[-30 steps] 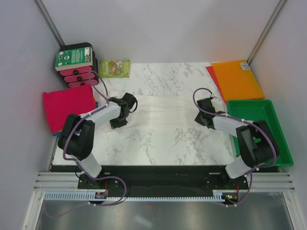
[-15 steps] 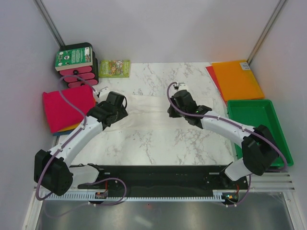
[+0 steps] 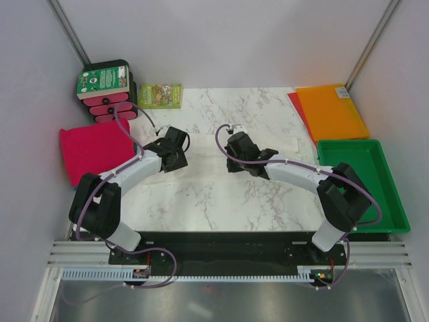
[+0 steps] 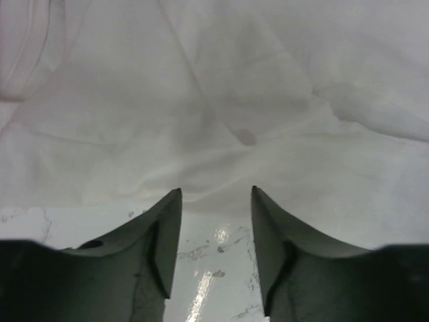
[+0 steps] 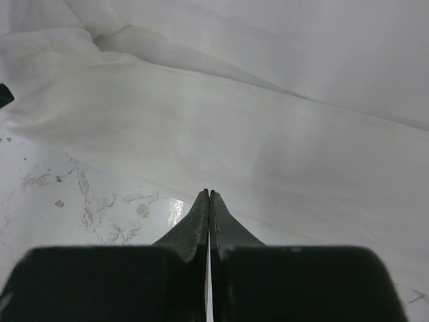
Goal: Fold and stack the t-shirts
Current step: Fold the tshirt
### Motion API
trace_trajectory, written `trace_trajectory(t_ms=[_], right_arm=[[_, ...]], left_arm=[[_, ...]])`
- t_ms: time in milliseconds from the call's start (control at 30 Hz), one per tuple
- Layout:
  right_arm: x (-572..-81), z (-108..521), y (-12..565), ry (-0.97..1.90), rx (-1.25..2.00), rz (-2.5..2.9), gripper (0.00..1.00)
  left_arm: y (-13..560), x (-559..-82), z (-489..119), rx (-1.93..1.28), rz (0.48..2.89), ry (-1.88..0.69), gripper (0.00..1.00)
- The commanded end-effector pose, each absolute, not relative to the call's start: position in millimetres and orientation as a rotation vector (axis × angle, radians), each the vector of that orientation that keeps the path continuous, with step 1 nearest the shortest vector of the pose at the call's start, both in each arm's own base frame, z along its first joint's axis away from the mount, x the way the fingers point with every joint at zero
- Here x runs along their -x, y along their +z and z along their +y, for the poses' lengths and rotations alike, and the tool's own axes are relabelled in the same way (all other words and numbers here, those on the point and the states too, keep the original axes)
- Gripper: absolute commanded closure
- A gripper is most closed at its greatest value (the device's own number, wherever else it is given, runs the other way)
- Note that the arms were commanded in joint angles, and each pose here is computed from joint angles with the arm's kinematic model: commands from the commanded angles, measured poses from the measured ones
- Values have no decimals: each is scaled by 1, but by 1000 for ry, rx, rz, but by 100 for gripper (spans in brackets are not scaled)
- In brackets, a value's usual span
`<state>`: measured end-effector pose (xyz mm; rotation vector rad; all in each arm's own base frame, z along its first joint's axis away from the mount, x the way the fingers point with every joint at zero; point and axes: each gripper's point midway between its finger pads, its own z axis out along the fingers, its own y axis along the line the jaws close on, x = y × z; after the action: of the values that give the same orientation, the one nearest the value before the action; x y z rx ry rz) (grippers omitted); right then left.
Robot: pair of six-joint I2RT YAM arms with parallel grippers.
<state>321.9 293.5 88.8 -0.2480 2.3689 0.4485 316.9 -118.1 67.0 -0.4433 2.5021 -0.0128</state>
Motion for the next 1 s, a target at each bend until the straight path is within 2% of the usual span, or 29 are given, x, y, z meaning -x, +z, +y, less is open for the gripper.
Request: trace_trajectory(t_ms=[0,67,133,167,267,633,967], right_arm=[[-329,286,114,400,255,2292,100],[-327,282,113,384,261,2290,100],[-326,280,111,375,261,2293,100],[-327,280,111,372,262,2293,100],[-327,279,109,367,261,2294,100],[-326,280,97,368,260,2311,100],[-322,271,87,332,259,2322,100]], left_arm=[[94,-363,-138,400,2409,-104,56],[85,-365,-139,400,2432,-89,73],[79,-365,-138,408,2444,-73,81],[72,-365,-137,412,2460,-60,89],[63,-361,-137,432,2494,-58,98],[58,-357,-131,425,2501,-19,98],[68,-416,-145,321,2460,46,96]])
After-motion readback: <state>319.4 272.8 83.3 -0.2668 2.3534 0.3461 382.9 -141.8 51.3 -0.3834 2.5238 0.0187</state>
